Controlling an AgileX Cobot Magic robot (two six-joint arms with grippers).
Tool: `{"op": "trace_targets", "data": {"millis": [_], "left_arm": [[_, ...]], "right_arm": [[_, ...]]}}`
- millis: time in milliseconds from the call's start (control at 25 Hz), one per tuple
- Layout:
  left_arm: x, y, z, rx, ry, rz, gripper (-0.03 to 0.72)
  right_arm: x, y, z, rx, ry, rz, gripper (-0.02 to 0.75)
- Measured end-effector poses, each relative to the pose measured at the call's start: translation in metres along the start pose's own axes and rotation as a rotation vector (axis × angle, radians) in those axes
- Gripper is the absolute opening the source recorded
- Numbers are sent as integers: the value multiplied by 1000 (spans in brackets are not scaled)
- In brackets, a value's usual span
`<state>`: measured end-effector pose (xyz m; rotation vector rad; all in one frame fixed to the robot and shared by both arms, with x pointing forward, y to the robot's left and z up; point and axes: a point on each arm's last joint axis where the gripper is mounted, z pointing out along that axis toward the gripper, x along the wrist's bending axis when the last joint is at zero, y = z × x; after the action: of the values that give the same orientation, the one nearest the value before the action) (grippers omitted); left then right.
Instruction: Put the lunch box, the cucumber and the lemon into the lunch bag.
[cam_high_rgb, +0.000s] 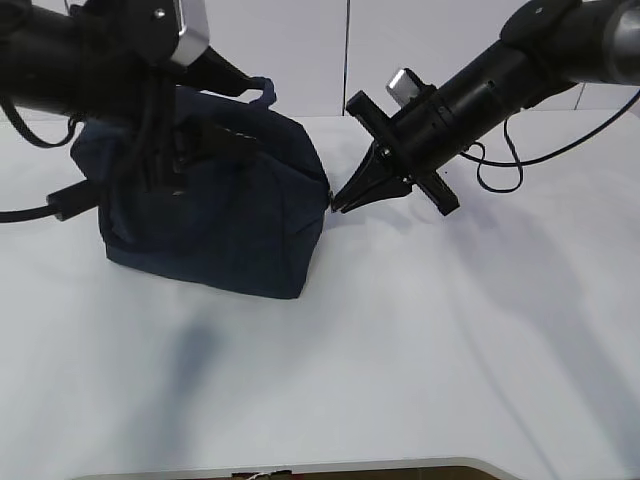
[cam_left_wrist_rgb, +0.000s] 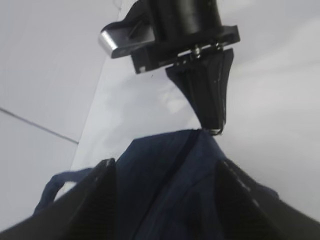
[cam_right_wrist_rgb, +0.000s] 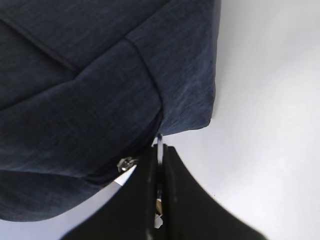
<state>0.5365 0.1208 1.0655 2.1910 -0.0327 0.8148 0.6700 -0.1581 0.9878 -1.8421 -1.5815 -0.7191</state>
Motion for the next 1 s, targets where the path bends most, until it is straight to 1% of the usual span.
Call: {"op": "trace_targets", "data": {"millis": [160, 280, 440, 520, 640, 840, 1000], "left_arm": [[1, 0, 13, -15, -69, 26, 449], [0, -4, 19, 4, -98, 71, 449], [-2, -10, 25, 29, -123, 99, 443], [-4, -13, 28, 40, -133, 107, 428], [-6, -19, 34, 57, -142, 105, 370], [-2, -25, 39, 92, -92, 103, 237], [-1, -26, 41, 99, -85, 102, 189]], "right_arm": [[0, 0, 0, 1, 0, -1, 5], [1, 0, 0, 1, 2, 0, 5], [1, 0, 0, 3, 2, 0, 5], [1, 0, 0, 3, 2, 0, 5], [1, 0, 0, 3, 2, 0, 5], [1, 0, 0, 3, 2, 0, 5], [1, 0, 0, 3, 2, 0, 5]]}}
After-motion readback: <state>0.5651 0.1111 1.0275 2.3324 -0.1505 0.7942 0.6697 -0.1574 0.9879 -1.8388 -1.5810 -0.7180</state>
